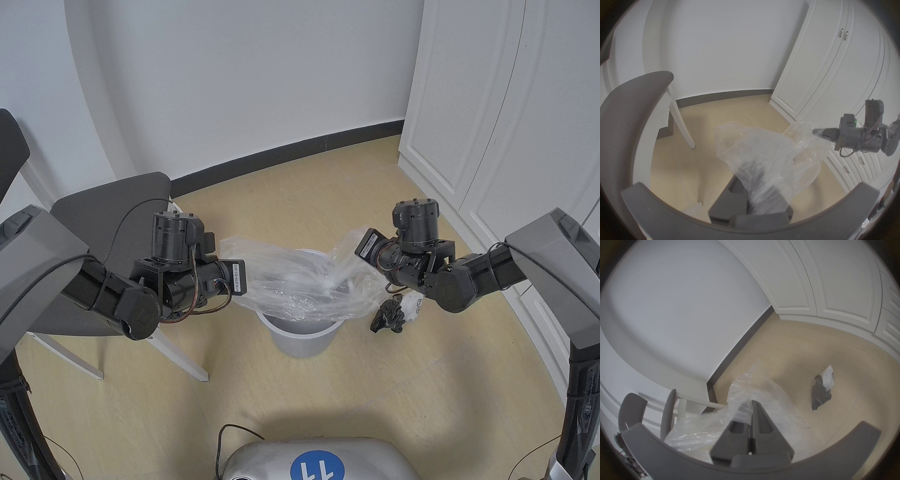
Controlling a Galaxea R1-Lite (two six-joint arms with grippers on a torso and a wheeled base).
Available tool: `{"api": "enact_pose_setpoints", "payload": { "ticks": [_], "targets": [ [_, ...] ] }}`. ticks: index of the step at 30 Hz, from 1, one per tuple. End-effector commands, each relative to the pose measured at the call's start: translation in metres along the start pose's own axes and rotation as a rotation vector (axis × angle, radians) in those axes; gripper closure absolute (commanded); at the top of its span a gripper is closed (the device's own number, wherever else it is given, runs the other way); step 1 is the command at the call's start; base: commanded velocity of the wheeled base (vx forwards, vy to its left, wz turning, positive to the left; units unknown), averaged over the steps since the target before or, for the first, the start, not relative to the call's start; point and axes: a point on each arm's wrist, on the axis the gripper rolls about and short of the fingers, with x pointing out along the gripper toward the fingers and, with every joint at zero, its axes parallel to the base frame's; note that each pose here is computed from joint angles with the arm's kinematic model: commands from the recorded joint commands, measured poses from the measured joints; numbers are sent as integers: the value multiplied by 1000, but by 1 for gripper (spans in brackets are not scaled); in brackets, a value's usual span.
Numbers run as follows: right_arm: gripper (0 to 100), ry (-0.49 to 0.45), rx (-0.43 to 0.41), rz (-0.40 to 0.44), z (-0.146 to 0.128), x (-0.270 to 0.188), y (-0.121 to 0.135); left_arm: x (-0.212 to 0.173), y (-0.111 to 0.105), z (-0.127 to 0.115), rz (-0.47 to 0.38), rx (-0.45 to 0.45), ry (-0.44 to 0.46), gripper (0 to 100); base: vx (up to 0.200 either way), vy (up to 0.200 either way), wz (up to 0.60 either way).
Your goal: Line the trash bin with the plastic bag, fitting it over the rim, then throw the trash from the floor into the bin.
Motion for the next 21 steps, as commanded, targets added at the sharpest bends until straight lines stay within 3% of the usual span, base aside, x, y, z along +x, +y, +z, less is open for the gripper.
{"api": "enact_pose_setpoints", "payload": {
  "ticks": [1,13,21],
  "targets": [
    [100,46,-2,-17,-27,20,-7,9,5,-7,12,-3,23,100,0,0,0],
    [100,73,7,-55,-48,45,-25,23,7,-16,18,-7,42,100,0,0,0],
    [100,31,27,-103,-38,65,-51,51,6,-23,20,-102,46,100,0,0,0]
  ]
}}
